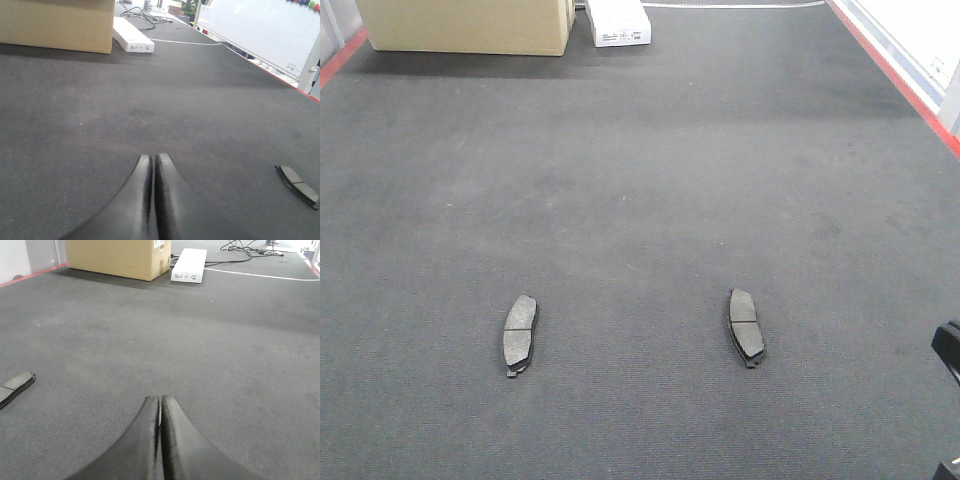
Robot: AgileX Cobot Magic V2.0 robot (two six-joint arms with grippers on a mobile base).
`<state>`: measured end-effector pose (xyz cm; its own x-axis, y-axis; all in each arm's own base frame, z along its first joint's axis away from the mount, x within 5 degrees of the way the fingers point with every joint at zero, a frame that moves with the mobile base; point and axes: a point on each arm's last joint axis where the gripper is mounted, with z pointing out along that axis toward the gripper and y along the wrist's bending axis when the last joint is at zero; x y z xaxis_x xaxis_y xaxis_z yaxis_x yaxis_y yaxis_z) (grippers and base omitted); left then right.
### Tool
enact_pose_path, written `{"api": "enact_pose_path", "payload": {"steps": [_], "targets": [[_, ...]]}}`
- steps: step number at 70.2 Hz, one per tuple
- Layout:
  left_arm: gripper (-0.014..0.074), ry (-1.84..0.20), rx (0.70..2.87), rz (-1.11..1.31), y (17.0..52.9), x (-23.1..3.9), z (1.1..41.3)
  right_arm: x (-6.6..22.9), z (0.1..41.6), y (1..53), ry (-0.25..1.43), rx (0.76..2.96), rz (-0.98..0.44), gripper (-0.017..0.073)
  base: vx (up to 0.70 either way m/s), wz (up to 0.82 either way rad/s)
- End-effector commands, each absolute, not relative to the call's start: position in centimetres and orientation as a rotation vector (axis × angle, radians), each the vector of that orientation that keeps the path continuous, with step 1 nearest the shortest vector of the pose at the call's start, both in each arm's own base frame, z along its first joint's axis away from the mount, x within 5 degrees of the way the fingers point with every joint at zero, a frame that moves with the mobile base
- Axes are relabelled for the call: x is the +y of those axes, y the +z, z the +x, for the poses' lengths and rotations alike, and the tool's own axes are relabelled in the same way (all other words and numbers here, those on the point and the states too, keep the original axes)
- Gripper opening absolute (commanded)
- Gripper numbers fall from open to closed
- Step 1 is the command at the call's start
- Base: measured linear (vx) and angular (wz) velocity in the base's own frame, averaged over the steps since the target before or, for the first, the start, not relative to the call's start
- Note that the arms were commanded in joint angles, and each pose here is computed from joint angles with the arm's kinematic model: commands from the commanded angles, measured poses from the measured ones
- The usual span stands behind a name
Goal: Move and align brake pads A on conveyor
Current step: 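Open the right gripper and lift it away from the pad, then back away and turn the base from the conveyor belt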
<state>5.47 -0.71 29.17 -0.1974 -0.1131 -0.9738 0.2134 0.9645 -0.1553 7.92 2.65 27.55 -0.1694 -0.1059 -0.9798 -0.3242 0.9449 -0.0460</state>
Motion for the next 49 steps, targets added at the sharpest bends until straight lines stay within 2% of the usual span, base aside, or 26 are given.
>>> {"api": "enact_pose_path", "payload": {"steps": [1,49], "targets": [[-0.0006,-0.323,1.663,0.1,30.56,-0.95,5.49,2.6,8.05,29.09,0.193,1.645,-0.305,-0.0006,0.0,0.0],[-0.0006,-0.323,1.663,0.1,30.56,-0.95,5.49,2.6,8.05,29.09,0.193,1.645,-0.305,-0.0006,-0.03,0.0]]}}
